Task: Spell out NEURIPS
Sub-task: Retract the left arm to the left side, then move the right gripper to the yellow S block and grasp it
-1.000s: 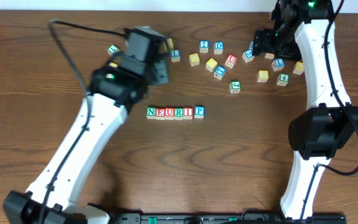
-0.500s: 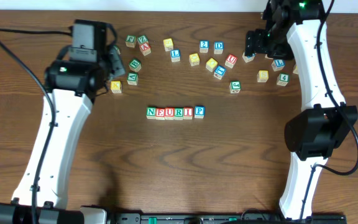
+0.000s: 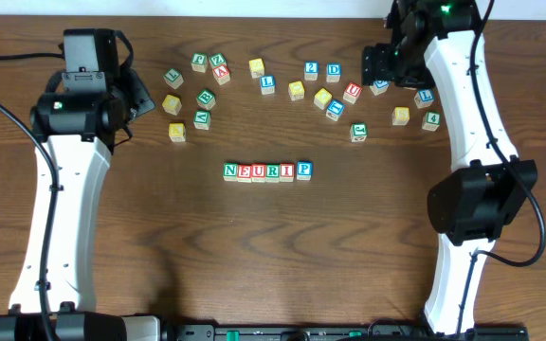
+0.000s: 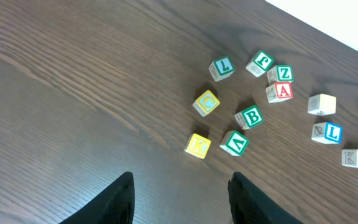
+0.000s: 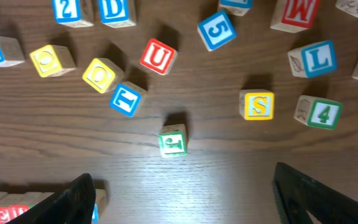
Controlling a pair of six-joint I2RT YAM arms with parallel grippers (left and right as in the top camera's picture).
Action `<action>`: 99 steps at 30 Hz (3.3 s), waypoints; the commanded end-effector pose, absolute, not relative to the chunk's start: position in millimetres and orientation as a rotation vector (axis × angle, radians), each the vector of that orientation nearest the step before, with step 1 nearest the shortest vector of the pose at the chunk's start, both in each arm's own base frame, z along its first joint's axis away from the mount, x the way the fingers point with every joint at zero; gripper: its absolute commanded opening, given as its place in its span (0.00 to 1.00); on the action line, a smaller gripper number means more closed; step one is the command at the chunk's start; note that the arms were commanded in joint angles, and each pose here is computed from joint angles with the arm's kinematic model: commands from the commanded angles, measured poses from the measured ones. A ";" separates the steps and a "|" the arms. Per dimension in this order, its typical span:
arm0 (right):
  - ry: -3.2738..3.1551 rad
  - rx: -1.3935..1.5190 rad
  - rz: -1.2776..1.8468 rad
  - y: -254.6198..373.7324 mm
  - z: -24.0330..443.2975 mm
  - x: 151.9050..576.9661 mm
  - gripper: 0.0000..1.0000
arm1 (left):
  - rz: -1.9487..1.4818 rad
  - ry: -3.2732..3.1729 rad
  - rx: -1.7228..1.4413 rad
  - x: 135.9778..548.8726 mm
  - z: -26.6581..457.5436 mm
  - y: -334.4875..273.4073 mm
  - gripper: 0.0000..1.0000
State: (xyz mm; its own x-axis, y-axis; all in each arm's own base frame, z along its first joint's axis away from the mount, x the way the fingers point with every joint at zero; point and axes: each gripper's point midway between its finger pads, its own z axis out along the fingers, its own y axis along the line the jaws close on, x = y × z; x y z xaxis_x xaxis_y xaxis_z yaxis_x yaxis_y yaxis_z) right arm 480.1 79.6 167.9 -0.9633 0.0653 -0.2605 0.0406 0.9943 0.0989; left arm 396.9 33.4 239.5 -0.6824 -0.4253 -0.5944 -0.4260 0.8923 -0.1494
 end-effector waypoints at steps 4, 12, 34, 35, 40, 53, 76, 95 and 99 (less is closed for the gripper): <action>2.843 0.102 0.146 95.1 172.9 481.6 0.86 | 0.031 2.392 -0.554 397.5 250.0 37.3 0.48; 2.812 0.109 0.167 112.7 175.5 485.8 0.83 | 0.033 2.396 -0.555 397.8 248.7 37.4 0.49; 2.728 -0.020 0.234 173.3 184.1 490.8 0.83 | 0.036 2.417 -0.558 395.2 241.9 37.1 0.49; 2.725 -0.027 0.237 175.9 184.4 490.6 0.83 | 0.036 2.417 -0.558 395.2 241.9 37.1 0.49; 2.718 -0.049 0.245 184.4 185.2 489.3 0.83 | 0.036 2.418 -0.558 395.1 241.9 37.1 0.49; 2.736 -0.112 0.222 204.3 180.1 477.2 0.84 | 0.036 2.417 -0.558 395.2 241.9 37.1 0.49; 2.905 0.245 -0.055 21.0 158.8 472.0 0.84 | 0.036 2.417 -0.558 395.2 242.0 37.1 0.50; 2.967 0.205 -0.038 0.5 92.1 470.3 0.78 | 0.034 2.419 -0.554 395.2 241.6 35.5 0.50; 2.975 0.168 -0.047 -0.6 79.2 469.2 0.76 | 0.034 2.419 -0.554 395.2 241.6 35.5 0.50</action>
State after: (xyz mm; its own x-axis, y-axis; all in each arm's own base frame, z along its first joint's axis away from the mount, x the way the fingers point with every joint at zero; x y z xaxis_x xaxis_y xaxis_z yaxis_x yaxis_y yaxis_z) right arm 472.7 -0.3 83.3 -0.9751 0.1434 -0.1692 0.1479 0.9889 -0.0140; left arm 395.6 33.4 238.4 -0.7035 -0.3886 -0.5951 -0.3985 0.9090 -0.1225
